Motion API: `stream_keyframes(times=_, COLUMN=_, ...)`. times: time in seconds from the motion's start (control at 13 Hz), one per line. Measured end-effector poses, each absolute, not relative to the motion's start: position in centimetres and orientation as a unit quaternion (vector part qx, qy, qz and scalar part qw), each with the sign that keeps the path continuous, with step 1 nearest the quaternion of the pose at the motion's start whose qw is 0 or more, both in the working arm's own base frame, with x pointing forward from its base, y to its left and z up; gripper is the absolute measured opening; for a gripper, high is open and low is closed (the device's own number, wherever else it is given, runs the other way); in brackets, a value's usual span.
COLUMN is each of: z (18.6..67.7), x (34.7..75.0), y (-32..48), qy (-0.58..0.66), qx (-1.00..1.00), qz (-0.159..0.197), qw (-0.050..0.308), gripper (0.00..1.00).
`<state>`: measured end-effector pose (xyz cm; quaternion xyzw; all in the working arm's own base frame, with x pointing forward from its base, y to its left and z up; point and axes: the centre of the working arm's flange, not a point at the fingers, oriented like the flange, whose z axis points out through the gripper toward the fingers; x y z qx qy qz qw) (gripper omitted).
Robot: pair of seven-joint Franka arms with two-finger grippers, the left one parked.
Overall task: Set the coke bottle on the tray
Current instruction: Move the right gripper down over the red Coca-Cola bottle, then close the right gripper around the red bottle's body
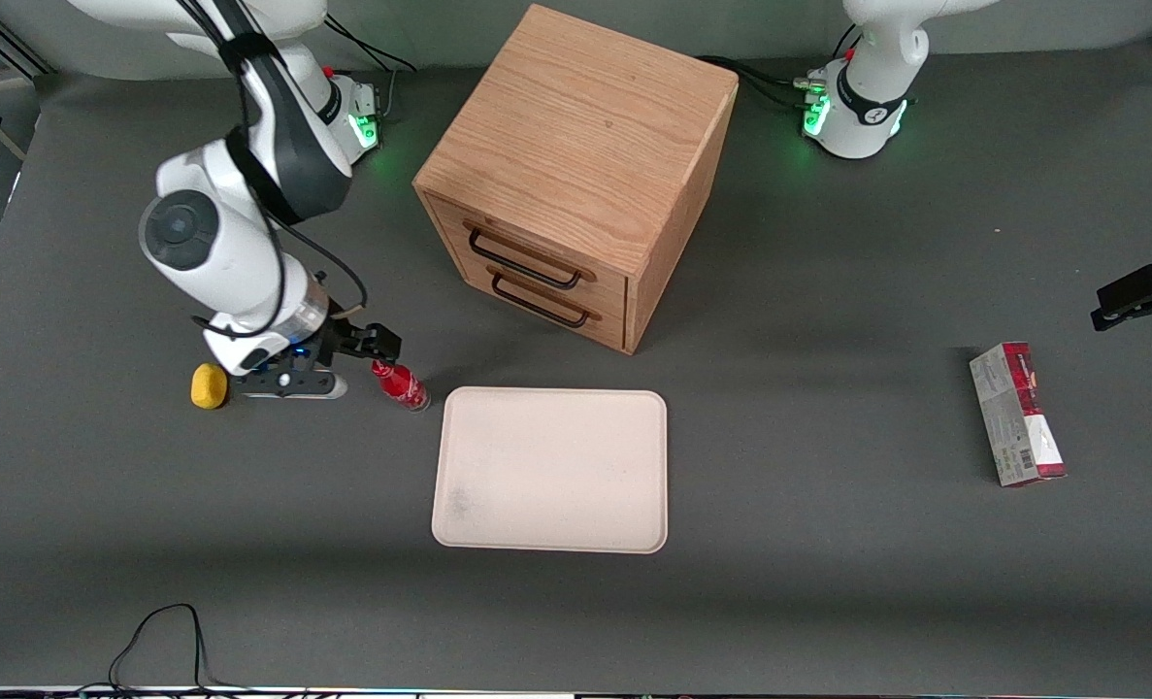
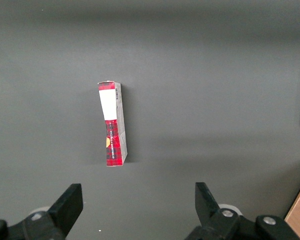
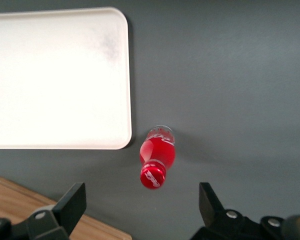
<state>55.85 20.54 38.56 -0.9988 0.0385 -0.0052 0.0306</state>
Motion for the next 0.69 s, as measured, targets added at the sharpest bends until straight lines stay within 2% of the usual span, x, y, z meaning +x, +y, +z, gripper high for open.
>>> stream_keyframes(times=0.31, z=33.2, x=54.2, y=19.9, qy=0.041, qx=-0.999, qz=-0.008, qw=0.033, gripper=1.0)
stream_keyframes(times=0.62, z=31.7, x=54.3, y=19.9, qy=0.042, qx=-0.998, qz=-0.014, qw=0.037, gripper=1.0)
stream_keyframes(times=0.69, z=31.4, x=54.4, y=19.9, qy=0.042, qx=-0.998, qz=-0.016, qw=0.039, gripper=0.95)
